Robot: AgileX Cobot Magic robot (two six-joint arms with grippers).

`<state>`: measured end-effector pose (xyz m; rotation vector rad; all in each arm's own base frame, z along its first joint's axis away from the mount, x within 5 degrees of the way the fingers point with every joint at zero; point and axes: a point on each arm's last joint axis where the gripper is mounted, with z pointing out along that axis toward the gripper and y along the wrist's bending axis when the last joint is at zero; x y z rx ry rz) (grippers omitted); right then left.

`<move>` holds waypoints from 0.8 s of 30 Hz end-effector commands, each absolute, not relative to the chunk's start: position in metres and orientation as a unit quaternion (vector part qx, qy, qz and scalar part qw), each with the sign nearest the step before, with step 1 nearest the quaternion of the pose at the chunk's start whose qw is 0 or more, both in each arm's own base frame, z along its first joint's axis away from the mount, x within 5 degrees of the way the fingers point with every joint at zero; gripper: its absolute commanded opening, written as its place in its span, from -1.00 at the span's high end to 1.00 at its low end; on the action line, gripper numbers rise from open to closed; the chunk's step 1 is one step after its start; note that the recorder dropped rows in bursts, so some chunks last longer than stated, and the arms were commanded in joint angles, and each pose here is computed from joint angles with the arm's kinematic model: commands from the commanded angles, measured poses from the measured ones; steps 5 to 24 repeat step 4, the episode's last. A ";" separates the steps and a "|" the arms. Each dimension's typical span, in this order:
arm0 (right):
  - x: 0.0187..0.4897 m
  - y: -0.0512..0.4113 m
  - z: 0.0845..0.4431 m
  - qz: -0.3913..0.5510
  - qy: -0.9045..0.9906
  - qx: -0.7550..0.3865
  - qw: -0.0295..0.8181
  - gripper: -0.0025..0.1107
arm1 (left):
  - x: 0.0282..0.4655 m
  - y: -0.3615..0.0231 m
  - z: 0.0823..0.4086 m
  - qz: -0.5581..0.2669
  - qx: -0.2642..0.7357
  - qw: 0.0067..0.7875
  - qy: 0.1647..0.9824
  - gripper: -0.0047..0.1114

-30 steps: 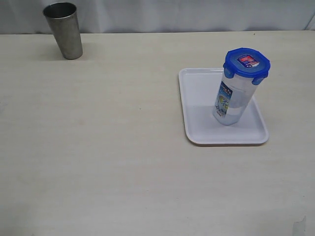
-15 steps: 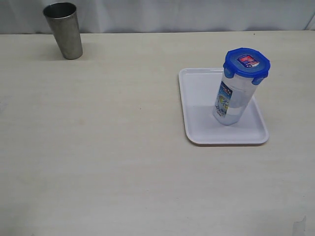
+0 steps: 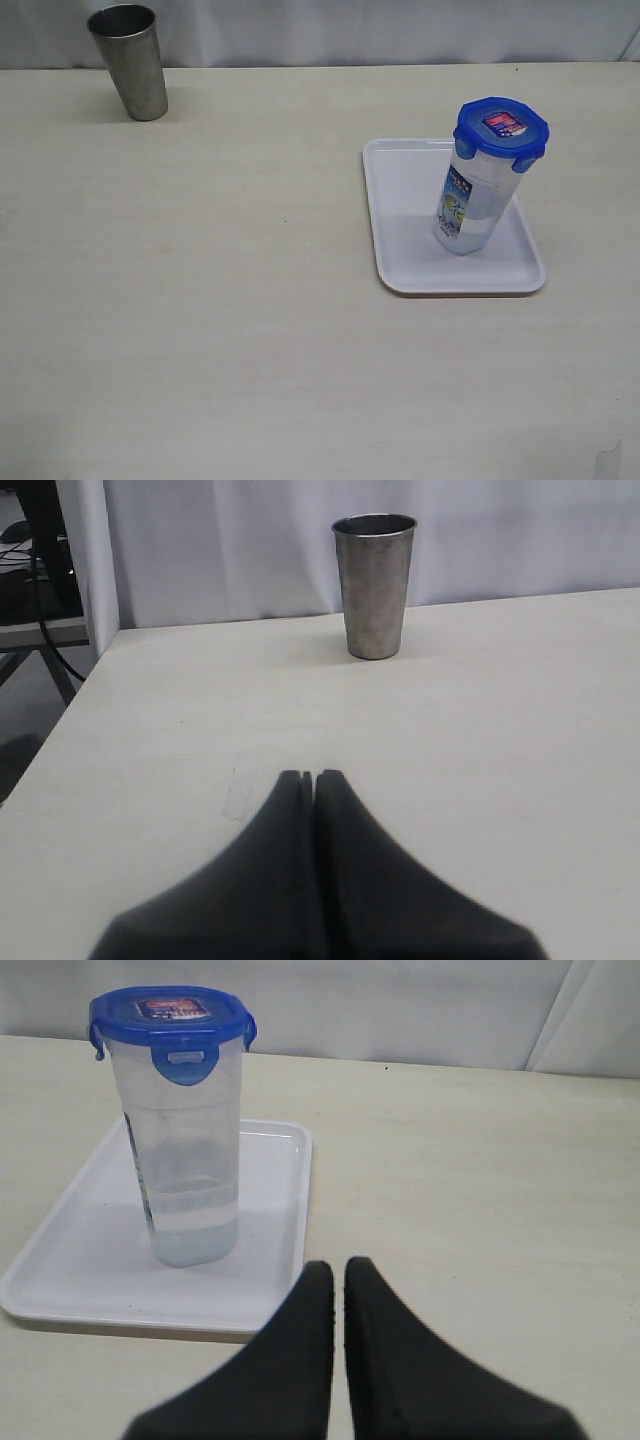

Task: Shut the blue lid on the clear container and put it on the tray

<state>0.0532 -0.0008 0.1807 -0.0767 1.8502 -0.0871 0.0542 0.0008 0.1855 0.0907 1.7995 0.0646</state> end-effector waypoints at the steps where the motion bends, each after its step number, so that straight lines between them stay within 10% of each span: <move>1: 0.053 -0.001 0.181 -0.042 0.795 -0.034 0.604 0.88 | 0.054 0.001 0.185 0.028 0.039 0.621 0.782 0.92; 24: 0.053 -0.001 0.181 -0.042 0.795 -0.034 0.604 0.88 | 0.054 0.001 0.185 0.028 0.039 0.621 0.782 0.92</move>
